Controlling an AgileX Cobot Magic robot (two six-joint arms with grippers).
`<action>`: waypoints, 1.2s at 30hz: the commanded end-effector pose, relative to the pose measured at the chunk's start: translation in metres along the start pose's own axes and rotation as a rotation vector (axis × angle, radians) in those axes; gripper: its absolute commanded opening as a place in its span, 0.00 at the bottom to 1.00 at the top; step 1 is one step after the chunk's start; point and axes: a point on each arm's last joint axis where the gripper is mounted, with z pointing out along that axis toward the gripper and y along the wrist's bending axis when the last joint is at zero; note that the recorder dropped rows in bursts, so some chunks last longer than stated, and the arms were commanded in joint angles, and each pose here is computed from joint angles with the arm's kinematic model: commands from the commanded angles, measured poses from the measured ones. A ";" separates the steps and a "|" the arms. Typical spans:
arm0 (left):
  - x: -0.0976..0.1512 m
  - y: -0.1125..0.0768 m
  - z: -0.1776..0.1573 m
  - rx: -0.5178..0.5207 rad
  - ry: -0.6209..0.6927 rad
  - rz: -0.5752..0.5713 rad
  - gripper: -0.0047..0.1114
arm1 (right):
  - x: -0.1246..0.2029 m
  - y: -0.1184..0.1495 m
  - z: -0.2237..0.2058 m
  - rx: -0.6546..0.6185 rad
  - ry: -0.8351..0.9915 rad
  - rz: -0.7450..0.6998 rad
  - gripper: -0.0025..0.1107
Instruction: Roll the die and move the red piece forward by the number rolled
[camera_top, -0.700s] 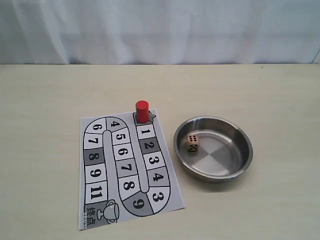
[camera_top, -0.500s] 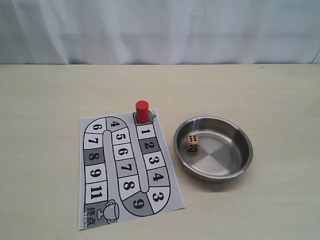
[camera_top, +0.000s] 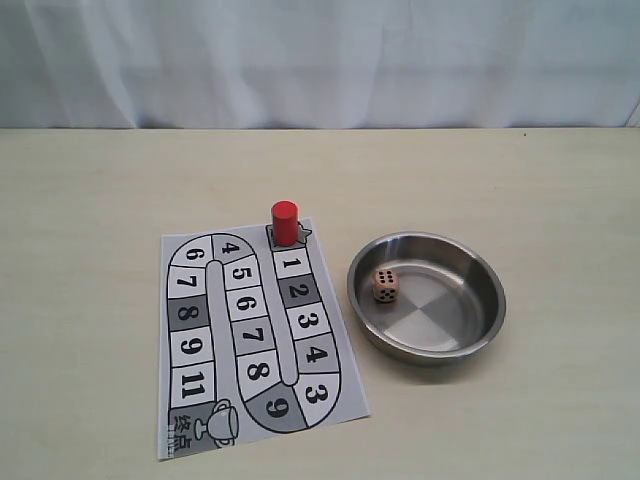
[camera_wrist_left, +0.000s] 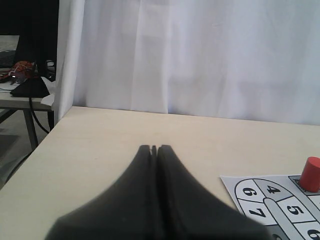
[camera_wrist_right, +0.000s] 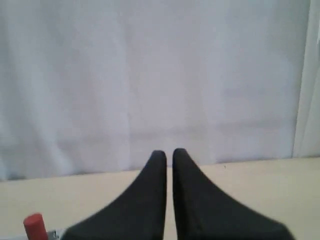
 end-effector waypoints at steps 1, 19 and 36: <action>-0.002 -0.001 0.000 0.008 -0.010 -0.008 0.04 | -0.050 0.006 -0.010 -0.023 -0.098 0.057 0.06; -0.002 -0.001 0.000 0.008 -0.010 -0.008 0.04 | -0.113 0.019 0.074 -0.075 0.396 -0.017 0.21; -0.002 -0.001 0.000 0.008 -0.010 -0.008 0.04 | -0.069 0.040 0.173 -0.312 0.944 -0.009 0.50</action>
